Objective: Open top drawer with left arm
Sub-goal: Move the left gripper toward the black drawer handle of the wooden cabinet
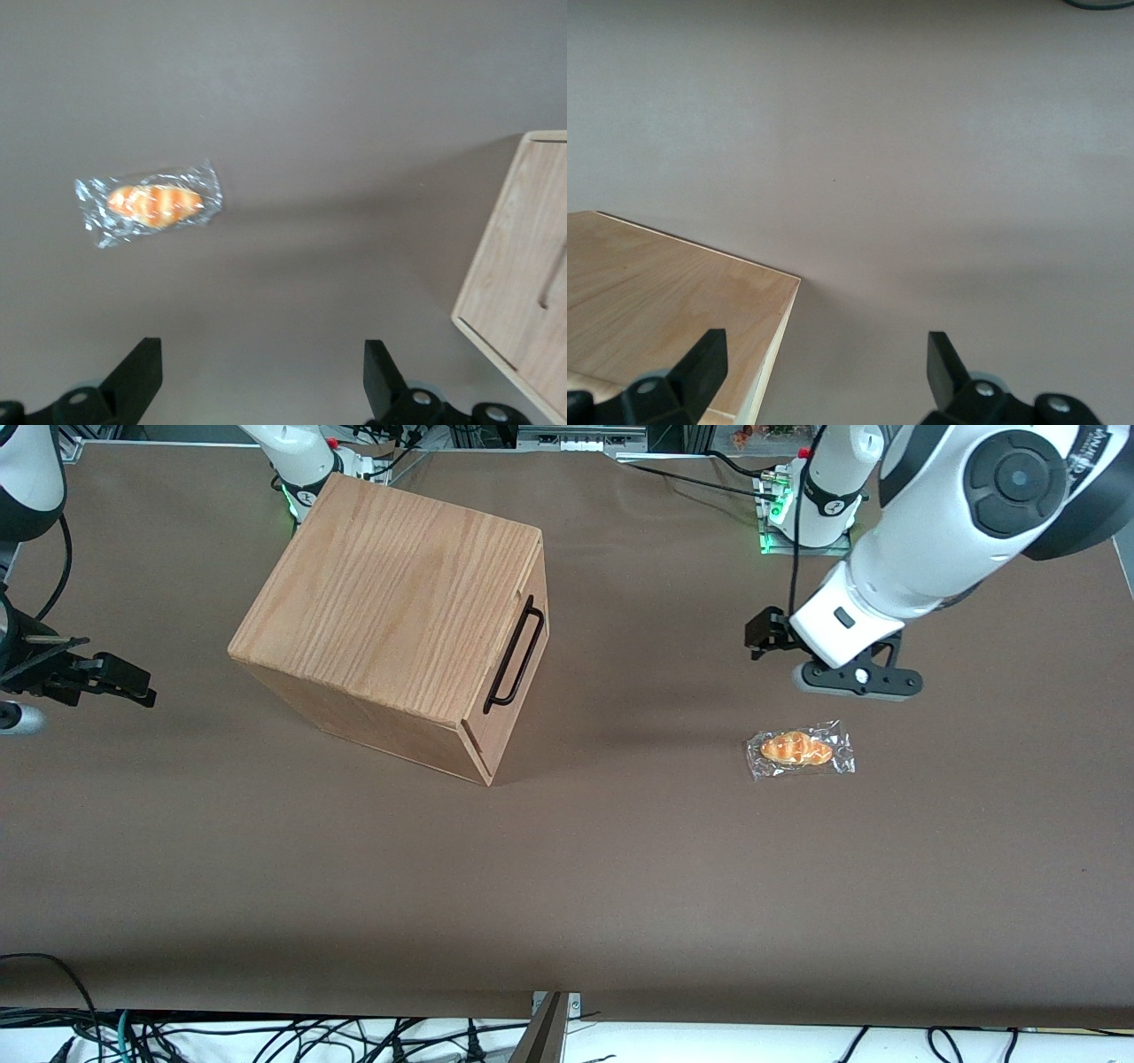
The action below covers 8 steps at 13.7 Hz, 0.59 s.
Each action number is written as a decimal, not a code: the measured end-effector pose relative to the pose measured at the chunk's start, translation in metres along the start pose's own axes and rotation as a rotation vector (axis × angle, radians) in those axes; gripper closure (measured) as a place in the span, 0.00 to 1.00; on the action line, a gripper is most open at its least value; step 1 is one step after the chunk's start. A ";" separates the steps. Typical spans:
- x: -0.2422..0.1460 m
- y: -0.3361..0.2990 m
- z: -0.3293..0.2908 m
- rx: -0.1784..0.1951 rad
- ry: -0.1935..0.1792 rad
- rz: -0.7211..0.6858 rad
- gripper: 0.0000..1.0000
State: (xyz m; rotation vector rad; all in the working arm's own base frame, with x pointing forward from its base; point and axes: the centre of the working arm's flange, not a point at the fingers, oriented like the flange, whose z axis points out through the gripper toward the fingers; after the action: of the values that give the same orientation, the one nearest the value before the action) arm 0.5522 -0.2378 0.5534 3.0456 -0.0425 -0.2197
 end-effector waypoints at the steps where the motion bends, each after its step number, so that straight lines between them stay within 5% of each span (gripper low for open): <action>1: -0.006 0.015 0.003 0.002 -0.004 -0.012 0.00; 8: -0.037 0.110 0.035 0.015 -0.030 -0.091 0.00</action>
State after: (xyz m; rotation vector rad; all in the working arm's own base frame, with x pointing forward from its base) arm 0.5082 -0.3491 0.5339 3.0619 0.0935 -0.2728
